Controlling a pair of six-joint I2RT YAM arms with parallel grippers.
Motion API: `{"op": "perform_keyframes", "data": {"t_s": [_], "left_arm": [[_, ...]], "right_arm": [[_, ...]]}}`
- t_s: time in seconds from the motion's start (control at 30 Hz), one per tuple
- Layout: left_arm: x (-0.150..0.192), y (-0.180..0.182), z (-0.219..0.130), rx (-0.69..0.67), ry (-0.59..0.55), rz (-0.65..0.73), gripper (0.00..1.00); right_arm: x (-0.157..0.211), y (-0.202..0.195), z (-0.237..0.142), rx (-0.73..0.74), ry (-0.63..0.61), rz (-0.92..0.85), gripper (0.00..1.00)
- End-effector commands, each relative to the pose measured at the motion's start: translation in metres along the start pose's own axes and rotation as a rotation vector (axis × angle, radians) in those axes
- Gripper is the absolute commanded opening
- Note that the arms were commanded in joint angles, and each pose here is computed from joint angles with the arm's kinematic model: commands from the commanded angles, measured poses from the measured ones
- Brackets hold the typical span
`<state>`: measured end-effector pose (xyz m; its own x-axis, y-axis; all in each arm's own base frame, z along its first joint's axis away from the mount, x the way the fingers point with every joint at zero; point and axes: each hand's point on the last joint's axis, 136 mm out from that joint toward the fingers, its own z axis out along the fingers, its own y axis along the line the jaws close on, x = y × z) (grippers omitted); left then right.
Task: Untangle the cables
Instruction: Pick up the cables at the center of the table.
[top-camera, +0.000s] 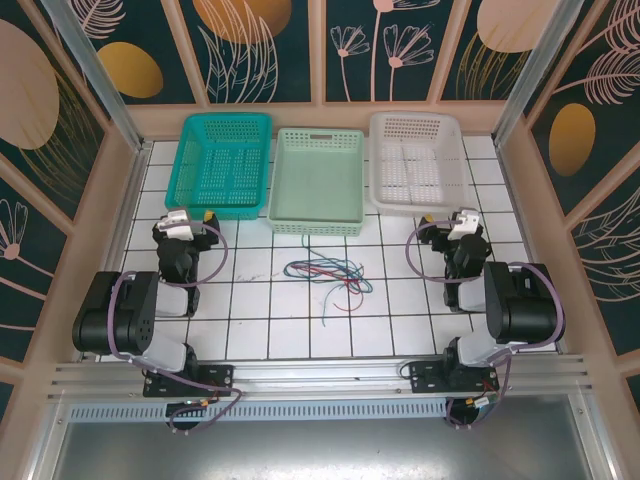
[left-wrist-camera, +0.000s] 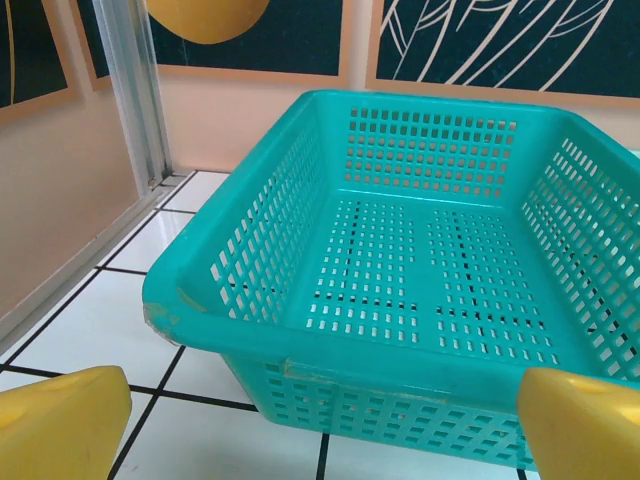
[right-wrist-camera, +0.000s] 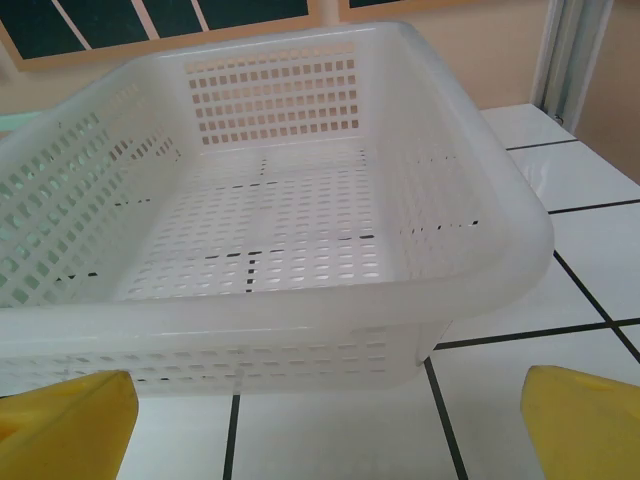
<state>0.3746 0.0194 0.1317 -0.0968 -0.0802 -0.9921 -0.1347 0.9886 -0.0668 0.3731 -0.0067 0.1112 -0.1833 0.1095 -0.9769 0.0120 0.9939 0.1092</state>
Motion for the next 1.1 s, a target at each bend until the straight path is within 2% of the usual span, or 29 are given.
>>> {"op": "perform_keyframes", "data": {"t_s": [0.0, 0.9, 0.97, 1.07], "left_arm": [[-0.004, 0.002, 0.001, -0.006, -0.013, 0.003, 0.99], [-0.006, 0.001, 0.001, 0.000, -0.018, 0.003, 0.99], [-0.011, -0.004, 0.005, 0.020, 0.005, 0.015, 0.99], [-0.021, 0.002, 0.011, -0.038, 0.084, -0.018, 0.99]], "right_arm": [[-0.010, 0.001, 0.003, -0.010, -0.032, 0.005, 0.99], [-0.010, 0.001, 0.003, -0.011, -0.032, 0.005, 0.99], [-0.015, 0.003, 0.008, -0.012, -0.016, -0.001, 0.99], [-0.021, 0.007, 0.017, -0.009, 0.071, 0.010, 0.98]]}}
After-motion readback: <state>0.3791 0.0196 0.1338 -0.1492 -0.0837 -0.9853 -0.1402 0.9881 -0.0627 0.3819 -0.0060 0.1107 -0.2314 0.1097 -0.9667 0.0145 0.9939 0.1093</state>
